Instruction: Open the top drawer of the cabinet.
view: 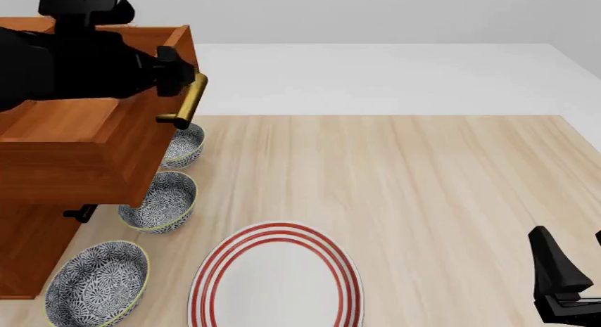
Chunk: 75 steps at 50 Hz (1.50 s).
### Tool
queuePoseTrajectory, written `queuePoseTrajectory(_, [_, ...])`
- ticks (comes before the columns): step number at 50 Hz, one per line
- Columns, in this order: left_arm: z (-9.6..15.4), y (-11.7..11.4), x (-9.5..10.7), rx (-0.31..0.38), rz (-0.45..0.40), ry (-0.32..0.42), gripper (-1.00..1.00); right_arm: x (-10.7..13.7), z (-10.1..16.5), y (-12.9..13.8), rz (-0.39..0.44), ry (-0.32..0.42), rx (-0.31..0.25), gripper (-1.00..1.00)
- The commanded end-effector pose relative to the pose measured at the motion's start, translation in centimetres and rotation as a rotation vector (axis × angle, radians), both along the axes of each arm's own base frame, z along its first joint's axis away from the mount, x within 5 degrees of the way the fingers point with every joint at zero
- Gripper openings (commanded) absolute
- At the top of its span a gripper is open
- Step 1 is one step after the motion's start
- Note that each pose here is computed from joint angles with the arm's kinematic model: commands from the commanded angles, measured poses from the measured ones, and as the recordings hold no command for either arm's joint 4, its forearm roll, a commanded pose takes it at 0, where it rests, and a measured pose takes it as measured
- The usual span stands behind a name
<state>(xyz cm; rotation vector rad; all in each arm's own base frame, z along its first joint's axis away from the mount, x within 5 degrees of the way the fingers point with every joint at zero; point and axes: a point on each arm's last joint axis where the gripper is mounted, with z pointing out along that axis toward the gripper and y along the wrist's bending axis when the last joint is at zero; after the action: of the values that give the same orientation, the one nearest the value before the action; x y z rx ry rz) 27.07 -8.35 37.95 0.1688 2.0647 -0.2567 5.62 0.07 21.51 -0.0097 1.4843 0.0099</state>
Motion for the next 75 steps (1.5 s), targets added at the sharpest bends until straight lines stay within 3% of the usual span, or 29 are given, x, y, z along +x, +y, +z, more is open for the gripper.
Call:
queuePoseTrajectory(1, [2.4, -0.4, -1.0, -0.004, -0.042, -0.064, 1.00, 0.0, 0.0, 0.0, 0.000, 0.000, 0.000, 1.00])
queuePoseTrajectory(38, [4.7, 0.1, -2.4, -0.006, -0.045, -0.118, 1.00, 0.0, 0.0, 0.0, 0.000, 0.000, 0.000, 1.00])
queuePoseTrajectory(75, [7.1, 0.2, -6.2, 0.007, -0.115, -0.216, 1.00, 0.0, 0.0, 0.0, 0.000, 0.000, 0.000, 1.00])
